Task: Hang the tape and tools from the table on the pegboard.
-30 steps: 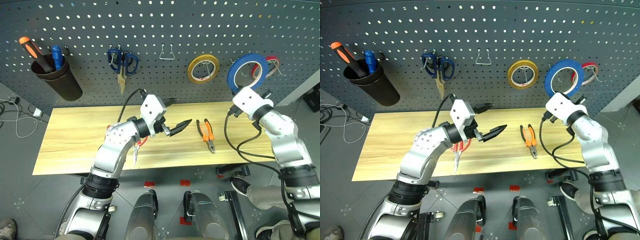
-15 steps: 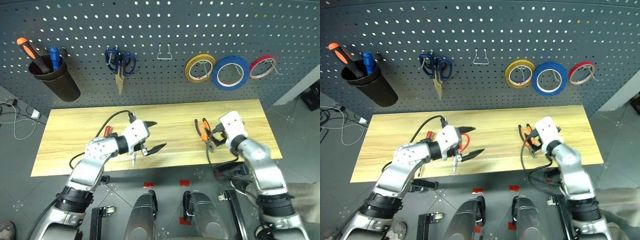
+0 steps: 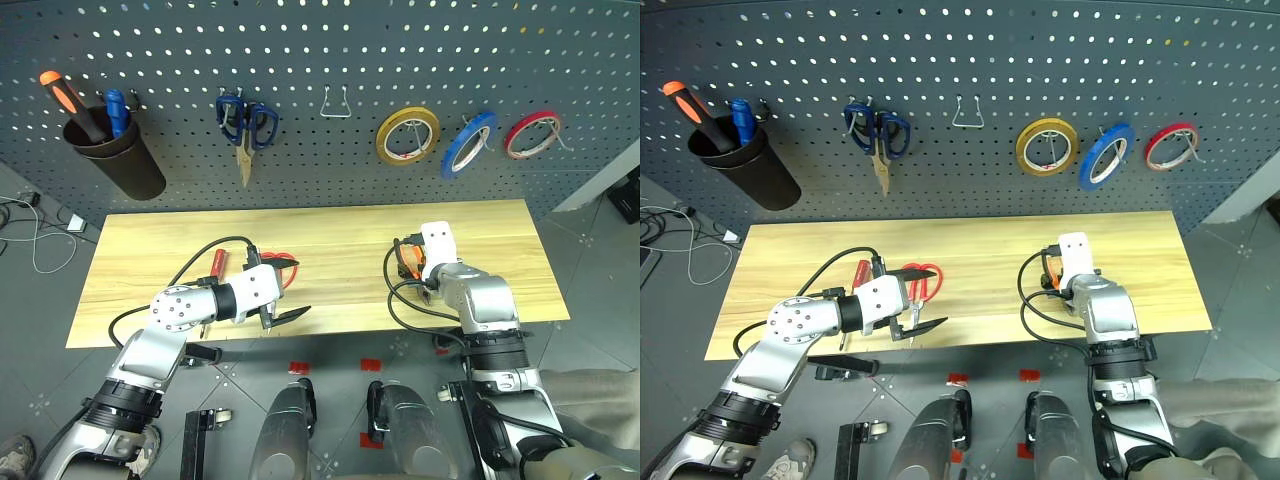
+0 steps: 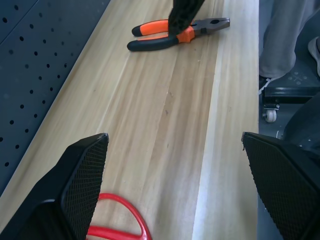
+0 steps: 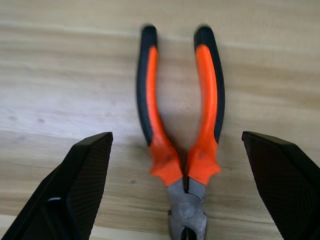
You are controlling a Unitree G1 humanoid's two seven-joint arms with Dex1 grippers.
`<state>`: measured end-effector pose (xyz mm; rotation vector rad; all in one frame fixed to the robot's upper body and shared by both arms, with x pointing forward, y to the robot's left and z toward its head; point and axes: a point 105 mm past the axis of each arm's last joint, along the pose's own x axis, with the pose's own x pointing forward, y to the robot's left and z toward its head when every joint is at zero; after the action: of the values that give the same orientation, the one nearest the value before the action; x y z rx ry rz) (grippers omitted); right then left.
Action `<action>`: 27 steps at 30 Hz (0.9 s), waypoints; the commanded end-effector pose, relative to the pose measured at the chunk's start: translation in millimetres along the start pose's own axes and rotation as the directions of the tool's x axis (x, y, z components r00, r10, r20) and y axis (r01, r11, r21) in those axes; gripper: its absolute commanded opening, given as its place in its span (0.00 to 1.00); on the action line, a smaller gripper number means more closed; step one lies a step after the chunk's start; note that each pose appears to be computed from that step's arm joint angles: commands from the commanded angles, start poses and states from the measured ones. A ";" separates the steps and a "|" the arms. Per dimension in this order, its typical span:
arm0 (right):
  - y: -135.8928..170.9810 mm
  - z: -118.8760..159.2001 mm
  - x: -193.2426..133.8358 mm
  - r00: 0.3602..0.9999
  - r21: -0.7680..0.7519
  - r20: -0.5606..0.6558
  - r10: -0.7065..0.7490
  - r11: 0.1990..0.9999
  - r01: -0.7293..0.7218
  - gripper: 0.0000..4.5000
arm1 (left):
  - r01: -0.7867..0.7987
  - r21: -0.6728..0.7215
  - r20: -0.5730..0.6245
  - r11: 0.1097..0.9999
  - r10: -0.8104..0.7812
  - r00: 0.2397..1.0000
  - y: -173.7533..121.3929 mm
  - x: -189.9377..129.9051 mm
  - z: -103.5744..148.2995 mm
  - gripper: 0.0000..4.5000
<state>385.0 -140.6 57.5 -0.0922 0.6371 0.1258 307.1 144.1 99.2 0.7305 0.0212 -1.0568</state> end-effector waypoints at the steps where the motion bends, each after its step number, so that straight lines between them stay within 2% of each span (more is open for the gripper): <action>1: -1.3 11.6 8.1 1.000 0.010 0.021 0.017 1.000 -0.018 0.98 | 0.001 0.034 0.026 0.999 -0.002 1.000 -0.8 0.8 7.8 1.00; 7: 1.4 10.5 23.6 0.998 -0.022 -0.023 0.061 0.998 -0.061 0.98 | 0.000 0.033 0.030 0.999 -0.001 1.000 -1.1 3.6 8.5 1.00; 10: -3.7 11.8 28.5 0.997 -0.050 -0.043 0.061 0.997 -0.063 0.86 | 0.002 0.037 0.028 0.999 -0.003 1.000 -1.5 4.4 7.8 1.00; 13: -5.3 15.1 30.0 0.997 -0.084 -0.044 0.066 0.994 -0.069 0.65 | -0.001 0.039 0.026 0.999 0.000 1.000 -1.2 4.4 6.9 1.00; 15: -4.9 18.3 29.7 0.997 -0.107 -0.033 0.072 0.991 -0.075 0.62 | -0.006 0.040 0.027 0.999 0.005 1.000 -0.8 4.5 6.8 1.00; 19: 3.0 48.4 9.8 0.990 -0.168 0.120 0.075 0.984 -0.054 0.62 | -0.089 0.003 0.046 0.996 0.089 0.995 8.2 -2.0 7.7 1.00; 22: 22.0 63.7 -14.7 0.962 -0.220 0.242 0.127 0.973 -0.073 0.62 | -0.157 -0.072 0.073 0.985 0.162 0.984 15.5 -9.2 9.6 1.00; 24: 50.9 74.0 -45.4 0.911 -0.232 0.355 0.208 0.964 -0.129 0.62 | -0.218 -0.153 0.103 0.964 0.235 0.967 21.3 -18.5 13.0 1.00; 27: 83.9 104.0 -106.3 0.757 -0.250 0.611 0.230 0.964 -0.090 0.62 | -0.291 -0.257 0.117 0.922 0.328 0.937 26.3 -33.0 17.3 1.00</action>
<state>367.4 -73.6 142.6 -0.1827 0.1889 0.3568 308.6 164.7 119.7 0.4576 -0.0442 -0.8273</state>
